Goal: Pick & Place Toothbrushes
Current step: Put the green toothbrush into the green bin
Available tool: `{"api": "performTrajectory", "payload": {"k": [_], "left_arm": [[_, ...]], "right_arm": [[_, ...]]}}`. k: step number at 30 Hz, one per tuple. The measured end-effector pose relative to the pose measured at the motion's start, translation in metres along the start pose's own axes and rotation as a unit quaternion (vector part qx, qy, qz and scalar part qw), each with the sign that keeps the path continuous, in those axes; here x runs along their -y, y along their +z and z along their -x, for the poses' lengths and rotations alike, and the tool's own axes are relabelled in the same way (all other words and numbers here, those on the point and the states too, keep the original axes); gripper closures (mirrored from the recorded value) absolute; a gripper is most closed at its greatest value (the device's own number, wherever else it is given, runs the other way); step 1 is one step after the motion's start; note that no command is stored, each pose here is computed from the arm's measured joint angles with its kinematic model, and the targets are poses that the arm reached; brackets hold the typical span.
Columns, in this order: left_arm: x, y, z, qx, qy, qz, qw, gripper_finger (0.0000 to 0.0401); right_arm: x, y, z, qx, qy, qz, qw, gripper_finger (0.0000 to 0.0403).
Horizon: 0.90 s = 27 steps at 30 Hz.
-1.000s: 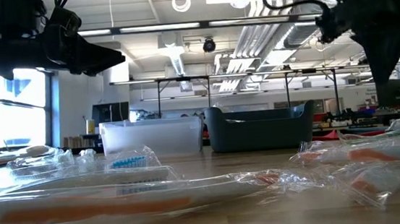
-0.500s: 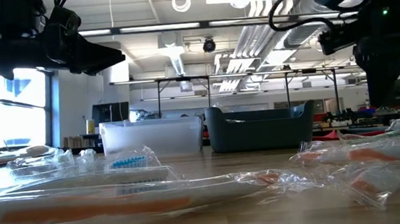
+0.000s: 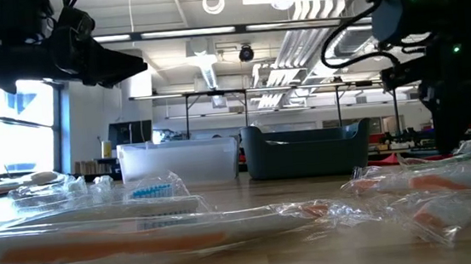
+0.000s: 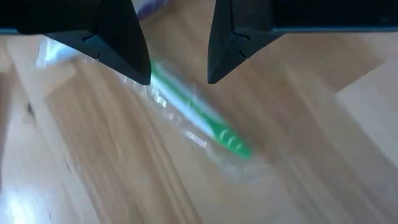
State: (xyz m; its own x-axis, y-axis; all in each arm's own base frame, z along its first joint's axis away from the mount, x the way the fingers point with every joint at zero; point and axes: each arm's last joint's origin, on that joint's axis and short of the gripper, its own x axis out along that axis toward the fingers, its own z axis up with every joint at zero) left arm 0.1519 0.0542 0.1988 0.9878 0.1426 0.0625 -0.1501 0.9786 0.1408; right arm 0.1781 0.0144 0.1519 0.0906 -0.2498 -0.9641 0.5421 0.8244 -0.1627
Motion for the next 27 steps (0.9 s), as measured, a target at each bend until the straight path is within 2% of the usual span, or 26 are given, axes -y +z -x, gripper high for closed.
{"api": "performTrajectory", "payload": {"k": [6,10,19,27], "left_arm": [[0.0,0.001,0.0,0.005,0.001,-0.013,1.0,0.023],[0.0,0.001,0.0,0.005,0.001,-0.015,1.0,0.023],[0.0,0.001,0.0,0.005,0.001,-0.016,1.0,0.023],[0.0,0.001,0.0,0.005,0.001,-0.016,1.0,0.023]], "right_arm": [[0.014,0.015,-0.006,0.012,0.009,0.011,1.0,0.0251],[0.019,0.02,-0.009,-0.002,0.041,0.012,0.999,0.025],[0.016,0.02,-0.009,-0.008,0.078,0.026,0.997,0.025],[0.014,0.021,-0.013,-0.013,0.074,0.028,0.997,0.0251]]}}
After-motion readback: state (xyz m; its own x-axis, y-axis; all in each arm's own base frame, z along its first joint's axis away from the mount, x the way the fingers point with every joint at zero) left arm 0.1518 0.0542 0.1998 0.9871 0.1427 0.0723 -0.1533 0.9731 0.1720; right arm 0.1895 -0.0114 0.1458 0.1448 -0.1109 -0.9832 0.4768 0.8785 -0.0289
